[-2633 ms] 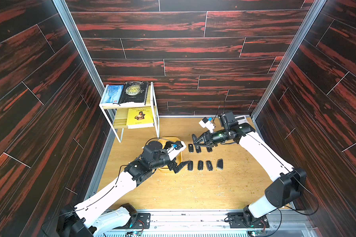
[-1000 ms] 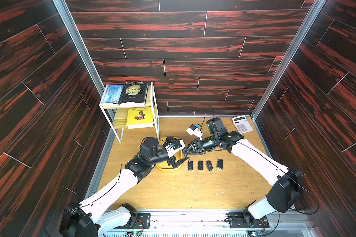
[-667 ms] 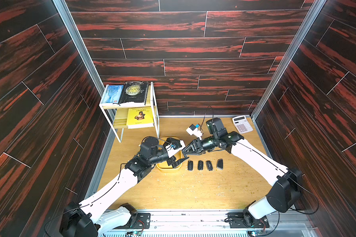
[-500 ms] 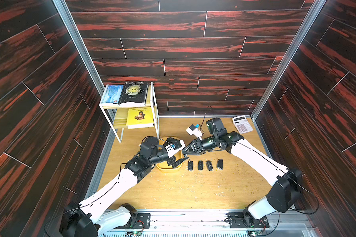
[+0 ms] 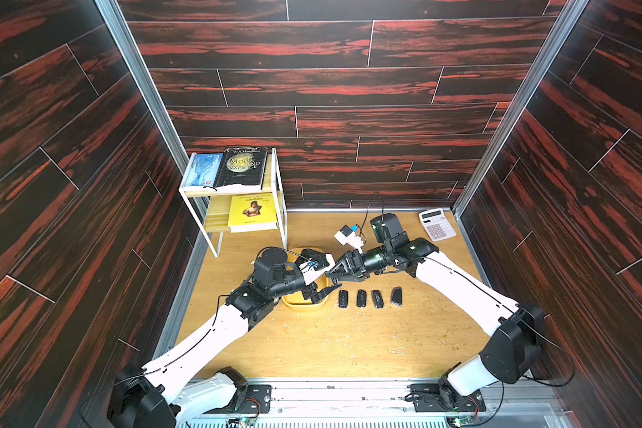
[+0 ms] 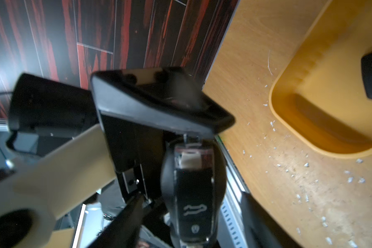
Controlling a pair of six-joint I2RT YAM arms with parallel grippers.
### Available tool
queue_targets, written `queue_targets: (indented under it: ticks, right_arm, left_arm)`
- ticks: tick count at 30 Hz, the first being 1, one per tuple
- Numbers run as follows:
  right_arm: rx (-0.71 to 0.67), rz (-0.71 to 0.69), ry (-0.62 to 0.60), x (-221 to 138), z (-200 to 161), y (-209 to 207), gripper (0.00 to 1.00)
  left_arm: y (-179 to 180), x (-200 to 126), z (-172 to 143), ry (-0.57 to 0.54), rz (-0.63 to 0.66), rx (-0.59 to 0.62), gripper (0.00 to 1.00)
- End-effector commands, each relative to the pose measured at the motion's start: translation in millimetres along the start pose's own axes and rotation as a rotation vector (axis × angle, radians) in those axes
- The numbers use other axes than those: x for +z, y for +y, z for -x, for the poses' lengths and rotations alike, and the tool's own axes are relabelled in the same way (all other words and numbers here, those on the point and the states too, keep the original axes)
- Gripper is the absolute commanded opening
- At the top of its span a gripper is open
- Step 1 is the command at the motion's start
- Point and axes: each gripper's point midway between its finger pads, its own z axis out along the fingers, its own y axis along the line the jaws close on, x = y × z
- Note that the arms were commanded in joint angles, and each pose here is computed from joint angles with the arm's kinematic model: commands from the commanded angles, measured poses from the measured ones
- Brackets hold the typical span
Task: Place the car key into the storage box
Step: Pick up the car key from the center of the board, then place the car key in the storage box.
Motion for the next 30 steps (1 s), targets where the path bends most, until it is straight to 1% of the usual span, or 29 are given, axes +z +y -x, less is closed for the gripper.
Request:
queue_targets:
  ticks: [1, 2, 6, 11, 16, 20, 26, 30]
  right_arm:
    - [0.017, 0.007, 0.020, 6, -1, -5, 0.97]
    - [0.019, 0.007, 0.020, 6, -1, -5, 0.98]
    - [0.019, 0.004, 0.019, 7, 0, -7, 0.98]
    - [0.017, -0.018, 0.012, 5, 4, -11, 0.99]
    - [0.011, -0.030, -0.013, -4, 13, -19, 0.99]
    - [0.014, -0.026, -0.052, -16, 28, -28, 0.99]
    - [0.038, -0.019, -0.144, -43, 63, -50, 0.99]
    - [0.052, -0.001, -0.199, -60, 81, -61, 0.98]
  left_arm:
    - [4, -4, 18, -0.038, 0.015, 0.021, 0.38]
    - [5, -5, 18, -0.037, 0.018, 0.023, 0.38]
    - [5, -6, 17, -0.035, 0.024, 0.024, 0.38]
    - [10, -5, 13, -0.028, 0.054, -0.004, 0.39]
    - [16, -2, -1, -0.014, 0.079, -0.068, 0.39]
    - [22, 0, -14, -0.013, 0.097, -0.132, 0.39]
    - [25, 9, -46, 0.059, 0.116, -0.215, 0.38]
    - [38, 10, -63, 0.144, 0.152, -0.291, 0.37]
